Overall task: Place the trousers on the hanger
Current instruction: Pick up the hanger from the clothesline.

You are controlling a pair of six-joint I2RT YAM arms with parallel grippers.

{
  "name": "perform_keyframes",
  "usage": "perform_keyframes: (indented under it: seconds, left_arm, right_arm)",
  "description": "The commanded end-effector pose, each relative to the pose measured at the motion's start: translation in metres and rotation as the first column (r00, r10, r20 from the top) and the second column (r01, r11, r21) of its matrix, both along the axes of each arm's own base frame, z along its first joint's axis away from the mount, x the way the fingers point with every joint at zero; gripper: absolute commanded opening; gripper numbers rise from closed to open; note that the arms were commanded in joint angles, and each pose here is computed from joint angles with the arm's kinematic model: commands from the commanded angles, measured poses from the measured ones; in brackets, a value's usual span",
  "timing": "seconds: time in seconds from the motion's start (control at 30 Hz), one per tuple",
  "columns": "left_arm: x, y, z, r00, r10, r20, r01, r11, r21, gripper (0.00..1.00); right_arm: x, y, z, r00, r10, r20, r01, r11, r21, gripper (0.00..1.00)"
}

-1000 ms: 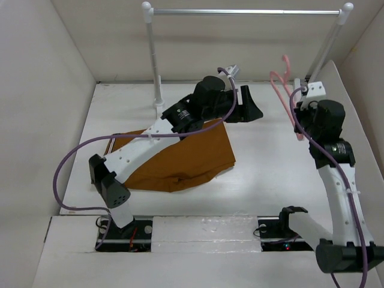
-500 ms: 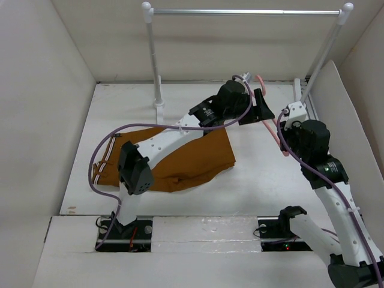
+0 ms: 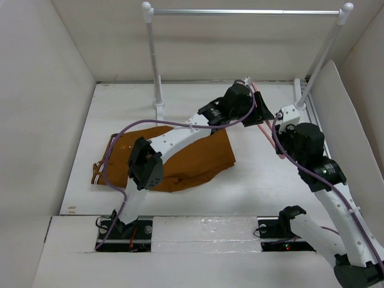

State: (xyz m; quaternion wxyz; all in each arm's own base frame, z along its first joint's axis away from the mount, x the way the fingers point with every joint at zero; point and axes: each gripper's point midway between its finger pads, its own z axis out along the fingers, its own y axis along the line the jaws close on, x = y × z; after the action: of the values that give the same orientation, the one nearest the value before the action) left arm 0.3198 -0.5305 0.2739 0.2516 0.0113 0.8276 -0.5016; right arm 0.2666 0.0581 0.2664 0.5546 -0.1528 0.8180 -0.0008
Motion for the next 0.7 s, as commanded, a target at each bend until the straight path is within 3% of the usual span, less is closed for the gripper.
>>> perform_keyframes:
  seconds: [0.0, 0.1, 0.2, 0.23, 0.3, 0.37, 0.4, 0.43, 0.47, 0.5, 0.67]
  left_arm:
    - [0.005, -0.005, 0.032, 0.999, -0.003, 0.043, 0.006, 0.998, -0.07, 0.47]
    - [0.005, -0.006, 0.017, 1.0, -0.015, 0.024, 0.016, 0.999, -0.038, 0.42]
    - [0.003, -0.006, 0.007, 1.0, -0.019, 0.004, 0.019, 0.999, -0.027, 0.18]
    - [0.002, -0.005, 0.005, 1.0, -0.021, 0.002, 0.021, 1.0, -0.023, 0.04]
    - [0.0, -0.002, -0.006, 1.0, -0.025, -0.008, 0.025, 1.0, 0.005, 0.0]
    - [-0.002, 0.001, -0.014, 1.0, -0.025, -0.013, 0.025, 0.999, 0.02, 0.0]
    - [-0.006, 0.007, -0.026, 0.999, -0.025, -0.026, 0.026, 0.999, 0.043, 0.0]
    - [-0.008, 0.01, -0.033, 1.0, -0.024, -0.018, 0.024, 0.999, 0.026, 0.0]
    - [-0.008, 0.01, -0.033, 1.0, -0.024, -0.018, 0.024, 0.999, 0.026, 0.0]
    - [-0.015, 0.018, -0.046, 0.999, -0.016, -0.042, 0.018, 0.999, 0.038, 0.0]
    - [-0.024, 0.033, -0.07, 0.998, 0.017, -0.062, -0.017, 1.0, 0.005, 0.0]
  right_arm:
    - [0.001, 0.002, 0.011, 0.998, -0.01, 0.056, 0.01, 1.0, -0.005, 0.0]
    - [-0.002, 0.006, 0.005, 0.999, 0.008, 0.043, -0.007, 1.0, -0.02, 0.0]
    - [-0.005, 0.004, -0.003, 1.0, -0.012, 0.016, 0.012, 0.999, -0.043, 0.0]
    - [-0.007, 0.001, -0.008, 1.0, -0.029, 0.001, 0.029, 0.998, -0.053, 0.0]
    - [-0.013, -0.005, -0.016, 0.998, -0.053, -0.029, 0.051, 0.996, -0.074, 0.01]
    - [-0.019, 0.0, -0.02, 0.999, -0.031, -0.043, 0.028, 0.997, -0.07, 0.24]
    - [-0.024, 0.004, -0.022, 0.998, -0.002, -0.059, -0.001, 0.999, -0.053, 0.54]
    - [-0.029, 0.016, -0.013, 0.995, 0.067, -0.076, -0.068, 0.997, -0.021, 0.7]
    - [-0.029, 0.016, -0.013, 0.995, 0.067, -0.076, -0.069, 0.997, -0.02, 0.7]
    - [-0.036, 0.023, -0.019, 0.983, 0.12, -0.137, -0.123, 0.992, -0.01, 0.78]
    - [-0.051, 0.049, -0.005, 0.919, 0.327, -0.22, -0.315, 0.945, 0.09, 0.83]
